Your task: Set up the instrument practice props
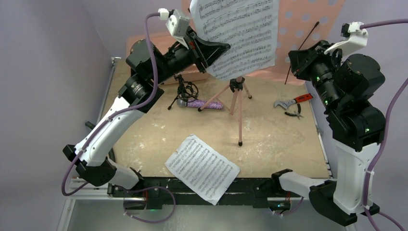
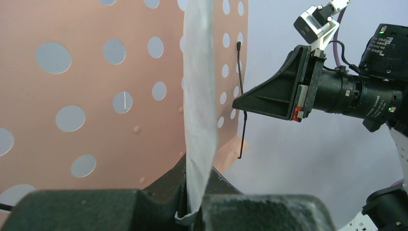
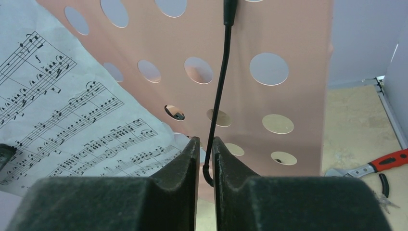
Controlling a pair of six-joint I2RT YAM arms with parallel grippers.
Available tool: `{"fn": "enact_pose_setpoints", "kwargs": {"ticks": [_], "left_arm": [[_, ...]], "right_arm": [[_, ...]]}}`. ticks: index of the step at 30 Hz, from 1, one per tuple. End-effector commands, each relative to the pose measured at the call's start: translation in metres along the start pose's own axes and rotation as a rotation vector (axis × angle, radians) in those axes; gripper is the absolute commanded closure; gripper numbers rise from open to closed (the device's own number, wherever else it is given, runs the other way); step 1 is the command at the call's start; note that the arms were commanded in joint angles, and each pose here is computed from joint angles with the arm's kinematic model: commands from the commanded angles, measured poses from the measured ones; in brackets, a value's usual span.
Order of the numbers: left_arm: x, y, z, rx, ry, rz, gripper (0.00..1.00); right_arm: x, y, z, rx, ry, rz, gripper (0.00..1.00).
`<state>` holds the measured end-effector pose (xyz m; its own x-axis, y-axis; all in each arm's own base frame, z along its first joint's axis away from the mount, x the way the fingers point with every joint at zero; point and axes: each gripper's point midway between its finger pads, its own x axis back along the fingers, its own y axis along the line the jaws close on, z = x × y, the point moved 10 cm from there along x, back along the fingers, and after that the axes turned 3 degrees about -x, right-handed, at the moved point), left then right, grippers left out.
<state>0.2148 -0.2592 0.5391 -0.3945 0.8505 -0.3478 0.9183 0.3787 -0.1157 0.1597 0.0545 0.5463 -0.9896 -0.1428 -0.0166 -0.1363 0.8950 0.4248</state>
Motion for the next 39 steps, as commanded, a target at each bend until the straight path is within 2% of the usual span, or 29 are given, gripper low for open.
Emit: {"fn": "enact_pose_setpoints", "kwargs": {"ticks": [1, 9, 39], "left_arm": [[-0.004, -0.002, -0.014, -0.026, -0.029, -0.003, 1.0], [-0.016, 0.003, -0.015, -0.039, -0.037, -0.003, 1.0], [-0.059, 0.015, -0.01, -0.011, -0.066, 0.055, 1.0]], "right_arm": [[0.003, 0.002, -0.009, 0.002, -0.057, -0.008, 0.86], [0.005, 0.002, -0.009, 0.005, -0.061, -0.022, 1.0], [0.02, 0.001, -0.009, 0.021, -0.138, -0.091, 1.0]]}}
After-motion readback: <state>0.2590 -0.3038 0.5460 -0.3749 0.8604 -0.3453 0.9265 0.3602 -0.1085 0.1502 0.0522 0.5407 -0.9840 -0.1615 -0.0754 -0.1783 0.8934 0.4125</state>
